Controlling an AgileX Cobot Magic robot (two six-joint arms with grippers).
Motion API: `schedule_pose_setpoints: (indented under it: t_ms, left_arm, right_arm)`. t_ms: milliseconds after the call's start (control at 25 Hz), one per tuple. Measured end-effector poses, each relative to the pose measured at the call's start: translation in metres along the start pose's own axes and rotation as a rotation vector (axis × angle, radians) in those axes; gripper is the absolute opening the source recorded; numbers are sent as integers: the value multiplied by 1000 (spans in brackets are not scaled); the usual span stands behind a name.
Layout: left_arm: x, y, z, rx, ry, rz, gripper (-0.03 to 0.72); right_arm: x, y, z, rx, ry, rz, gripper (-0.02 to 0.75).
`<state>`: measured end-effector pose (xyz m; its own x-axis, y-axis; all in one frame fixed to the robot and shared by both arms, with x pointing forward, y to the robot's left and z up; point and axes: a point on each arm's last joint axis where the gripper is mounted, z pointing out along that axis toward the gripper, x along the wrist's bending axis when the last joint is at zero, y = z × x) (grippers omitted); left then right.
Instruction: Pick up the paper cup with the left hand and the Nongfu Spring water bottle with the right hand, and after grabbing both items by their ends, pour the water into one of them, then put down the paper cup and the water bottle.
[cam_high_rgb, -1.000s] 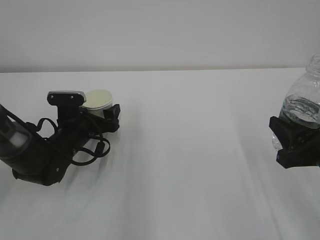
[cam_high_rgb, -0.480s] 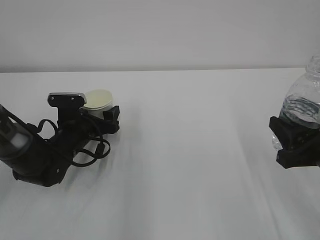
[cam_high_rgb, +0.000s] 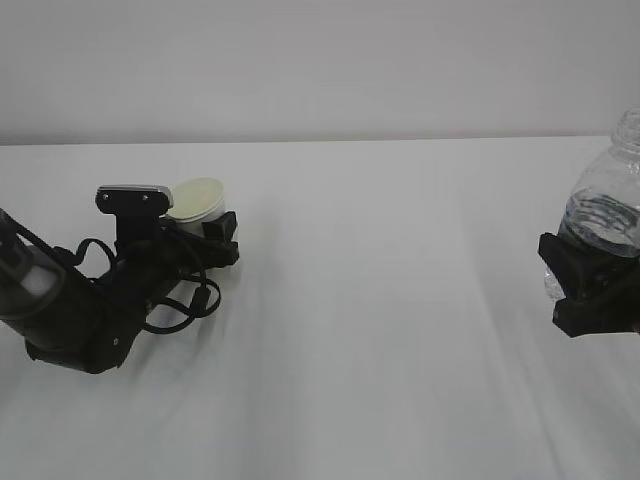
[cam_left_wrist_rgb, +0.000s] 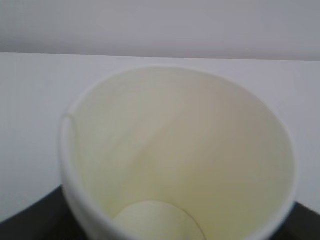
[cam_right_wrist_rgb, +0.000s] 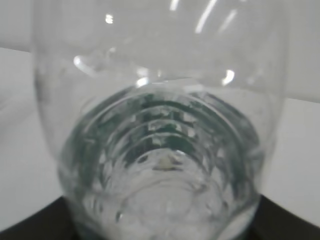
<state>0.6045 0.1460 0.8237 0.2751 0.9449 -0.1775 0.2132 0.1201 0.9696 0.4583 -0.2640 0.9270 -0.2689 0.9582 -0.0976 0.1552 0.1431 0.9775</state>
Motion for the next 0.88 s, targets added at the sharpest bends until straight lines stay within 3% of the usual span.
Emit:
schedule_pose_setpoints:
  t_ms: [440,880]
  left_arm:
    - [-6,7,-8,6,-57,26,515]
    - [-38,25,-39,43,-398,153,512]
  right_arm:
    - [0,0,0,0,0,0,404]
    - [0,0,0,0,0,0,404]
